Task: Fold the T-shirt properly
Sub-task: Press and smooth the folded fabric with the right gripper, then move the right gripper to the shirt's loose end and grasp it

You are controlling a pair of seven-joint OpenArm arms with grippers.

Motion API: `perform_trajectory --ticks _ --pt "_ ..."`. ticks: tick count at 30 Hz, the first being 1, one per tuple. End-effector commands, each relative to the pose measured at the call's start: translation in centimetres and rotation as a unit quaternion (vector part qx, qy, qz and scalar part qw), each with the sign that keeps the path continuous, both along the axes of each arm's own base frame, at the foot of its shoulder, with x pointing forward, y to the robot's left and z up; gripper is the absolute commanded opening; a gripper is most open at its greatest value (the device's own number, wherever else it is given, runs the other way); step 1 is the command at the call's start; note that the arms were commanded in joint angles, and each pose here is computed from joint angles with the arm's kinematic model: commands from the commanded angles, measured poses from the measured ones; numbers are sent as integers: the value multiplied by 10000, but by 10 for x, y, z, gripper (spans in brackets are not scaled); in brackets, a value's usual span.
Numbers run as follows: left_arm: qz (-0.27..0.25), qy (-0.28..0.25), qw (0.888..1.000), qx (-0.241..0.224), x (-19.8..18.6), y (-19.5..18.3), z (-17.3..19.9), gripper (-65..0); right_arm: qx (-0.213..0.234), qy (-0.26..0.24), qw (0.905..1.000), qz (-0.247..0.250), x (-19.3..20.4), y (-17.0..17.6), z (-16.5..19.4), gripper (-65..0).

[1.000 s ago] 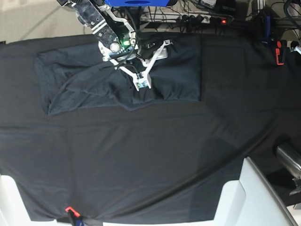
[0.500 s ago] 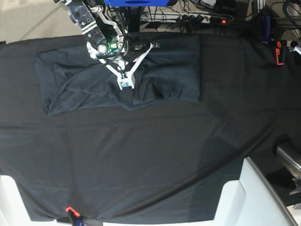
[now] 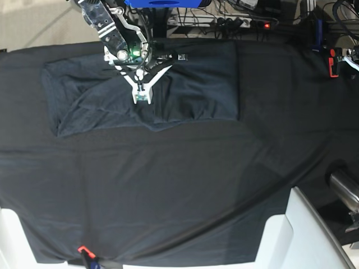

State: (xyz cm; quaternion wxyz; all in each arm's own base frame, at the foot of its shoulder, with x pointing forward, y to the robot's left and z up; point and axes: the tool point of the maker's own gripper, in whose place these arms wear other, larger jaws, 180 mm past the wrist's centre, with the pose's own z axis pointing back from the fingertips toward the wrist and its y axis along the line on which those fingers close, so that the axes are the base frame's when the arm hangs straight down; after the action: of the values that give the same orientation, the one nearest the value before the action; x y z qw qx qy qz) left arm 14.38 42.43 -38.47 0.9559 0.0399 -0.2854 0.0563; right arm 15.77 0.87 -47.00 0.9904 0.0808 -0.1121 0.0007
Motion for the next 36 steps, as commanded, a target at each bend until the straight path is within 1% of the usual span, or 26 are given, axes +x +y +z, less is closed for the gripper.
perform_trajectory --ticks 1,5,6,7,8,10,12,14,16,19,22,26,29,32,34,36 --pt "-76 -139 9997 160 7 9 14 -650 70 -99 9999 -16 5 4 5 -611" --pt "-69 -142 9997 162 7 9 14 -650 68 -69 10000 -23 3 4 4 -603" --pt "-69 -142 9997 162 7 9 14 -650 79 -45 10000 -22 2 5 5 -591" --pt "-65 -138 9998 158 6 9 14 -650 90 -44 9999 -23 2 5 5 -564" --pt "-62 -138 9998 151 6 9 13 -650 108 -52 9999 -27 2 6 6 -516" --pt "-62 -138 9998 151 6 9 13 -650 111 -58 9999 -27 2 6 6 -393" --pt "-62 -138 9998 151 6 9 13 -650 116 -108 9999 -33 4 6 8 -296" --pt "-62 -138 9998 151 6 9 13 -650 179 -247 9995 -39 10 7 16 -251" --pt "-62 -138 9998 151 6 9 13 -650 240 -454 9987 -24 18 7 27 -254" --pt "-62 -138 9998 151 6 9 13 -650 292 -942 9948 237 41 11 50 -255" --pt "-62 -138 9998 151 6 9 13 -650 186 -1230 9911 474 68 15 57 -255" --pt "-59 -138 9998 144 6 8 13 -650 -214 -1240 9899 653 102 13 43 -255" --pt "19 -93 9999 99 1 11 9 -650 -511 -1284 9881 680 125 8 30 -255" --pt "146 11 9999 -4 -6 14 1 -650 -714 -1285 9869 665 131 -1 16 -255" --pt "208 -36 9998 -53 -8 16 -3 -650 -806 -1261 9865 659 132 -5 9 -257" --pt "290 -185 9994 -103 -8 18 -5 -650 -862 -1245 9863 655 131 -8 3 -290"
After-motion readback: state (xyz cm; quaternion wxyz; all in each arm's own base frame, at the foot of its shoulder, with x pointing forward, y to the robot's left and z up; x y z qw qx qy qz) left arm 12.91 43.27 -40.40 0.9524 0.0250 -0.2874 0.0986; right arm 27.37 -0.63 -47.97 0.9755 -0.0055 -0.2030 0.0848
